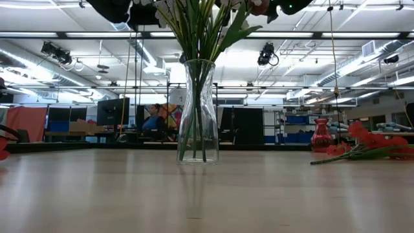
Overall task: Sort flowers into vase by color
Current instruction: Put the top white tulip into the red vase
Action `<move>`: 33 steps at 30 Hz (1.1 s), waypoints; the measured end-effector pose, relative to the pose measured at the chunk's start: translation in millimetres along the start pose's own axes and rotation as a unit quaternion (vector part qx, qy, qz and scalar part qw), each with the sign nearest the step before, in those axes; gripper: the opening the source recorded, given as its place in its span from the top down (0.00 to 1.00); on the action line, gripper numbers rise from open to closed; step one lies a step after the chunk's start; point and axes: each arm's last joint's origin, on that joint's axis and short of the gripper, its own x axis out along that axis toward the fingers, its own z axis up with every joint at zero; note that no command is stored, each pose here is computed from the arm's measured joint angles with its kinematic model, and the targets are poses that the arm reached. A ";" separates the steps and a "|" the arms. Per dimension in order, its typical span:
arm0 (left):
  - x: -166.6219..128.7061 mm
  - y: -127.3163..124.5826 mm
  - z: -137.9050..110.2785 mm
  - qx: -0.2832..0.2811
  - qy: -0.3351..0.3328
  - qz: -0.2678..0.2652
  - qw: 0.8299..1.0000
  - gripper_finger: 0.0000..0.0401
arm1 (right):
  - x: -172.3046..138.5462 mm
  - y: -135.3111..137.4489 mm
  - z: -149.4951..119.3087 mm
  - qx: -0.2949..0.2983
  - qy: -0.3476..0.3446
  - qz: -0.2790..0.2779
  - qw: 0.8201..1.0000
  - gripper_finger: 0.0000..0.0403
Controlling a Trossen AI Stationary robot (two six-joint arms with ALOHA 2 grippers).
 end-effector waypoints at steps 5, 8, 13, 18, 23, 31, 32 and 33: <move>0.4 -0.8 -2.4 -0.027 0.016 -0.029 0.999 0.97 | -5.7 -6.3 0.6 0.029 0.007 0.001 1.000 1.00; -0.9 2.0 -5.2 -0.060 0.034 -0.027 0.997 0.98 | -9.1 -11.4 -1.4 0.061 0.016 -0.016 0.998 0.95; -2.7 6.4 -16.3 -0.100 0.083 -0.006 0.991 0.99 | -15.6 -19.3 -3.3 0.092 0.028 -0.035 0.995 0.76; -2.9 6.5 -19.3 -0.097 0.096 -0.002 0.991 0.99 | -16.1 -20.0 -4.1 0.097 0.031 -0.040 0.994 0.60; -3.5 7.0 -22.1 -0.092 0.109 0.002 0.990 0.99 | -15.6 -20.3 -4.6 0.100 0.029 -0.052 0.993 0.66; -5.9 11.2 -29.0 -0.101 0.133 0.052 0.985 0.88 | -20.4 -24.7 -12.0 0.106 0.055 -0.132 0.984 0.96; -7.1 13.0 -30.4 -0.103 0.139 0.066 0.983 0.84 | -22.4 -24.1 -12.2 0.098 0.062 -0.150 0.982 0.96; -9.2 14.9 -31.4 -0.104 0.146 0.075 0.981 0.80 | -24.8 -22.6 -11.6 0.085 0.069 -0.170 0.979 0.96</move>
